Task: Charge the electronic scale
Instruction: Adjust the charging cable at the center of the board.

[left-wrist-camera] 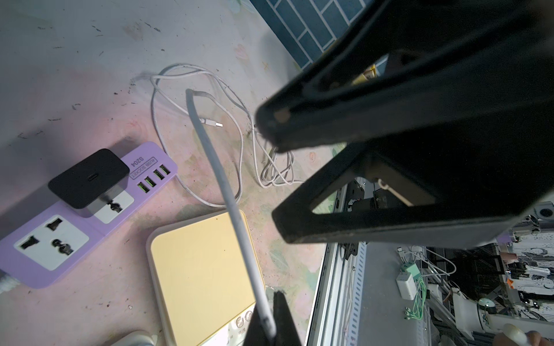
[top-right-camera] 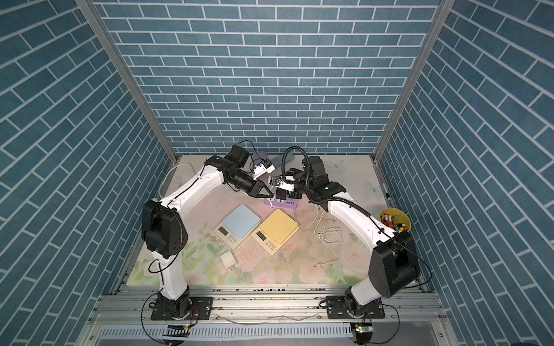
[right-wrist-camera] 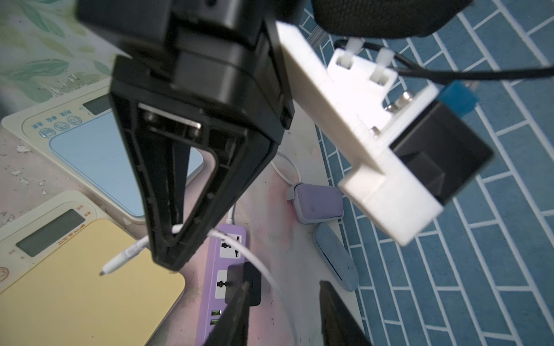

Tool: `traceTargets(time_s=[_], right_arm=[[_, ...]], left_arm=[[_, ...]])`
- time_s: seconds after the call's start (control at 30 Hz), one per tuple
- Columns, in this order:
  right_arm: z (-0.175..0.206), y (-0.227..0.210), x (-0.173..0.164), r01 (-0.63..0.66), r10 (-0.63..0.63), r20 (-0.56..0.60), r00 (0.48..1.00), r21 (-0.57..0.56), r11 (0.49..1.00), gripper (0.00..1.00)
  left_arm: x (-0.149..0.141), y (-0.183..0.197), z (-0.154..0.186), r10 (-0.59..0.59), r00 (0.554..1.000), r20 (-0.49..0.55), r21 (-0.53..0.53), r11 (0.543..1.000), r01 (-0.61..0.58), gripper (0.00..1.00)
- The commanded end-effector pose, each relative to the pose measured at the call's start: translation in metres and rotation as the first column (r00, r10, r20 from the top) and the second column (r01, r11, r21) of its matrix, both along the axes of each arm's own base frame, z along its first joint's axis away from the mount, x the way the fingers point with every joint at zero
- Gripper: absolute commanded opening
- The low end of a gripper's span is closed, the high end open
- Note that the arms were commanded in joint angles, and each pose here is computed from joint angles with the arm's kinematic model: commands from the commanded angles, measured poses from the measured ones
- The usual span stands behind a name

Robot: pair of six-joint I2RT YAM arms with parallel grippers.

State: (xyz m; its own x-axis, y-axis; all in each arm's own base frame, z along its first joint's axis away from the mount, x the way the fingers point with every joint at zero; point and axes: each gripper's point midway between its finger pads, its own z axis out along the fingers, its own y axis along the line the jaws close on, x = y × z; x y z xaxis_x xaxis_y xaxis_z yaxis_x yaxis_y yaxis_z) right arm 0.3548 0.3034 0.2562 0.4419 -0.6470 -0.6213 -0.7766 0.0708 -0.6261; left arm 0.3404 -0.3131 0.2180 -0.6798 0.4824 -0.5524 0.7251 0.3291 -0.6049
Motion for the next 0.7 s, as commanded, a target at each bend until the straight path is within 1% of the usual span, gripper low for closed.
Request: traceTargets(time_s=[0.0, 0.17, 0.23, 0.27, 0.33, 0.37, 0.47, 0.6, 0.67], right_arm=[[-0.013, 0.01, -0.01, -0.101, 0.1, -0.024, 0.995, -0.072, 0.992, 0.4], [-0.022, 0.013, -0.021, -0.14, 0.133, -0.086, 0.987, -0.082, 0.987, 0.4], [-0.026, 0.015, -0.022, -0.146, 0.136, -0.105, 0.985, -0.092, 0.985, 0.38], [-0.028, 0.016, -0.021, -0.146, 0.135, -0.111, 0.985, -0.098, 0.984, 0.3], [-0.03, 0.02, -0.018, -0.14, 0.13, -0.1, 0.986, -0.101, 0.985, 0.06], [-0.031, 0.022, -0.015, -0.128, 0.12, -0.086, 0.989, -0.1, 0.987, 0.0], [-0.03, 0.025, -0.006, -0.095, 0.092, -0.041, 0.995, -0.082, 0.992, 0.0], [-0.033, 0.025, -0.001, -0.078, 0.077, -0.022, 0.997, -0.085, 0.993, 0.0], [-0.034, 0.024, 0.0, -0.078, 0.076, -0.022, 0.997, -0.089, 0.993, 0.0]], left_arm=[[-0.005, 0.0, 0.002, -0.024, 1.0, -0.02, -0.01, 1.0, 0.024, 0.0], [-0.005, 0.001, 0.001, -0.024, 1.0, -0.016, -0.01, 1.0, 0.024, 0.0], [-0.006, 0.0, 0.003, -0.026, 1.0, -0.018, -0.019, 0.999, 0.026, 0.0], [-0.005, 0.0, 0.003, -0.025, 0.999, -0.02, -0.022, 0.999, 0.025, 0.0], [-0.003, -0.001, 0.003, -0.015, 1.0, -0.022, -0.024, 1.0, 0.015, 0.0], [0.0, -0.001, 0.001, 0.006, 1.0, -0.017, -0.014, 1.0, -0.006, 0.01], [0.006, 0.001, 0.0, 0.049, 0.999, 0.01, -0.003, 0.999, -0.049, 0.11], [0.012, 0.004, 0.0, 0.106, 0.993, 0.052, -0.002, 0.994, -0.106, 0.34], [0.013, 0.006, -0.002, 0.125, 0.99, 0.063, 0.007, 0.992, -0.126, 0.41]])
